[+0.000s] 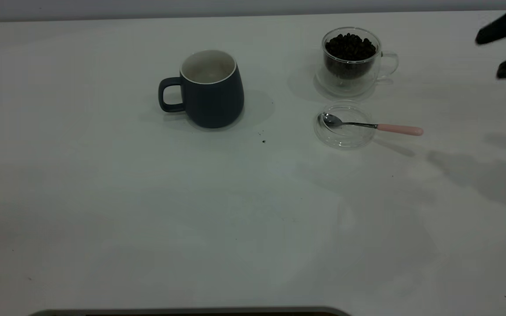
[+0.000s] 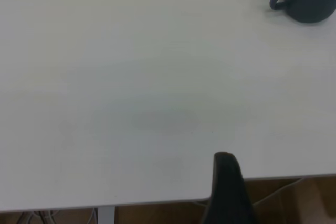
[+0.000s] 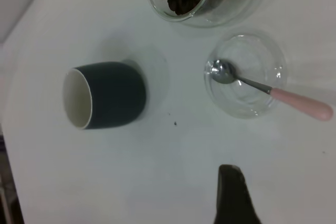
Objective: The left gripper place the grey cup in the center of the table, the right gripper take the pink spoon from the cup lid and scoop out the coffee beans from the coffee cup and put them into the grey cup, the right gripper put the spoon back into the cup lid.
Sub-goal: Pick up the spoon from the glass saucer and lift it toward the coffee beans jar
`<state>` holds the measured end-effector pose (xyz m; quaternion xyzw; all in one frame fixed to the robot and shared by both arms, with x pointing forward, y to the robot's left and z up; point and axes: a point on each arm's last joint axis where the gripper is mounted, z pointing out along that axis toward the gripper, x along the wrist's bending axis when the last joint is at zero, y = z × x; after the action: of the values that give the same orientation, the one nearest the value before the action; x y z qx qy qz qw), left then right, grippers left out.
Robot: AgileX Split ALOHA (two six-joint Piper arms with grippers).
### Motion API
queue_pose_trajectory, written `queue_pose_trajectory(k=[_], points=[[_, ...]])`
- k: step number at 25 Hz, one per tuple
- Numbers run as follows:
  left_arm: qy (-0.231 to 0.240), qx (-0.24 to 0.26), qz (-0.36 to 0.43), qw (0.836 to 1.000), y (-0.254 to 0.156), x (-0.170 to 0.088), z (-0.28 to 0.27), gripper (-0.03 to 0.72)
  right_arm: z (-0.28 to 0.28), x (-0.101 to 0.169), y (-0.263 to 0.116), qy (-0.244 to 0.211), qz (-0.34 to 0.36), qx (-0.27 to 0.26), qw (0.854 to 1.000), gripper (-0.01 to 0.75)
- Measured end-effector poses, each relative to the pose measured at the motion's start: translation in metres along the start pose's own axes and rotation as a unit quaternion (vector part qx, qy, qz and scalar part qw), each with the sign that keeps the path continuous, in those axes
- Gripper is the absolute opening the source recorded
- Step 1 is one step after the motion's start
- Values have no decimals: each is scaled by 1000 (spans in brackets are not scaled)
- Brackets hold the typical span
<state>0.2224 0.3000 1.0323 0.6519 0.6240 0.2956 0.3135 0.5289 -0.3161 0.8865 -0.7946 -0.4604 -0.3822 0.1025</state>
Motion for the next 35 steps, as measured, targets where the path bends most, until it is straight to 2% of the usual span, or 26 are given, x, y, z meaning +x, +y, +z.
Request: queue_pose_trajectory(k=[4, 10, 23, 35], points=[[0, 0, 0, 1000, 0, 0, 0, 565, 16, -21, -13, -1, 18, -2, 1000, 508], [0, 0, 0, 1000, 0, 0, 0, 565, 38, -46, -25, -12, 41, 34, 999, 507], [0, 0, 0, 1000, 0, 0, 0, 565, 88, -79, -15, 7, 40, 69, 997, 506], [0, 0, 0, 1000, 0, 0, 0, 565, 108, -84, -4, 45, 25, 69, 996, 506]])
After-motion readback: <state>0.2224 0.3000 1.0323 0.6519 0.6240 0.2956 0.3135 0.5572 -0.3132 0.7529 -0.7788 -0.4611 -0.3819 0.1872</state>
